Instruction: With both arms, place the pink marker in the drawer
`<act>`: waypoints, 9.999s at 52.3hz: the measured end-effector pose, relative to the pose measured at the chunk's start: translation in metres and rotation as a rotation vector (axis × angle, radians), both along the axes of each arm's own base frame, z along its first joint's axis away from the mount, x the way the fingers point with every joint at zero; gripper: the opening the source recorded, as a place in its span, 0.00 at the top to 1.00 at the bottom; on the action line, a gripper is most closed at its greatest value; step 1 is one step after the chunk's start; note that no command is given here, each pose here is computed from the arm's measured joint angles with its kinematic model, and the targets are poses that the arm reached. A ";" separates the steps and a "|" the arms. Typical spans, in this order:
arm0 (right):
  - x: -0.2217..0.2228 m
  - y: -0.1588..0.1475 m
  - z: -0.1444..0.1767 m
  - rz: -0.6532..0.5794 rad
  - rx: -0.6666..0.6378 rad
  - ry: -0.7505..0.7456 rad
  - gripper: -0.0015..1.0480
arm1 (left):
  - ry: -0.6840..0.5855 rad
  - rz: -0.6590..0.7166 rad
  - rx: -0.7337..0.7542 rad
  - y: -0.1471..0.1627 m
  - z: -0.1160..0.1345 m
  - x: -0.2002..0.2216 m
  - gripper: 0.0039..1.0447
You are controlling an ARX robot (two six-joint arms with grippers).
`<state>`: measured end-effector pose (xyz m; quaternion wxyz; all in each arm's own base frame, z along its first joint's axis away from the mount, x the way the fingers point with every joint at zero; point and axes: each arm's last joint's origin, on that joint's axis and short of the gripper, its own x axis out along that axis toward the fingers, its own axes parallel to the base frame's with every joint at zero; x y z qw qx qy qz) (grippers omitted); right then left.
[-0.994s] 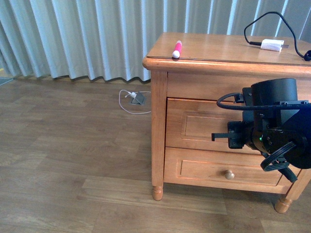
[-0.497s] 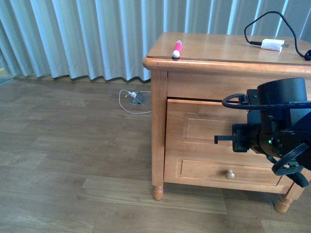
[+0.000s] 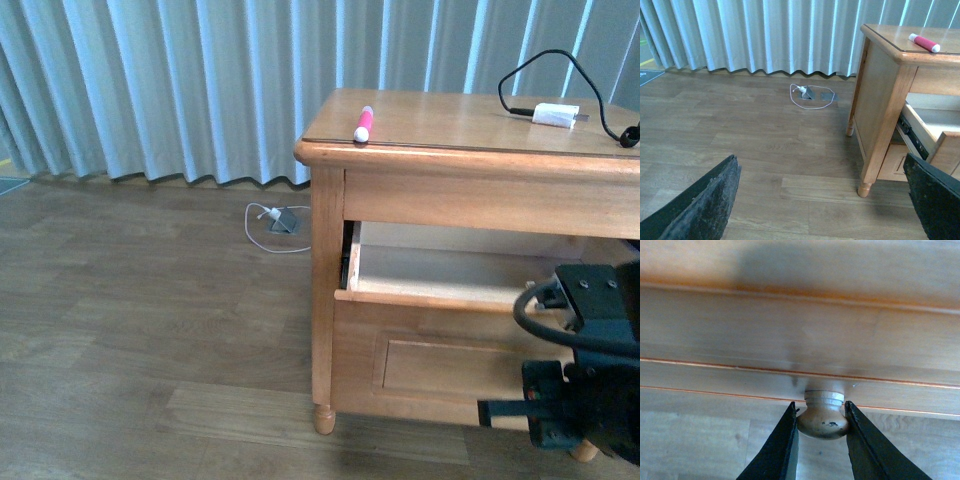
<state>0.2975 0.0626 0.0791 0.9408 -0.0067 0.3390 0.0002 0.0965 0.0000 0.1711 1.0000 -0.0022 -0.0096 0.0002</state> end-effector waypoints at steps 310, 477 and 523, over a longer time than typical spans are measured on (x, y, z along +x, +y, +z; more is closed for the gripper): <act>-0.180 -0.065 0.168 0.105 0.217 -0.275 0.08 | 0.244 -0.884 0.191 -0.199 0.096 0.328 0.86; -0.180 -0.065 0.168 0.106 0.217 -0.275 0.08 | 0.019 -0.004 -0.001 0.000 0.024 0.033 0.96; -0.180 -0.065 0.168 0.106 0.217 -0.275 0.08 | 0.018 -0.003 0.000 0.000 0.000 0.007 0.96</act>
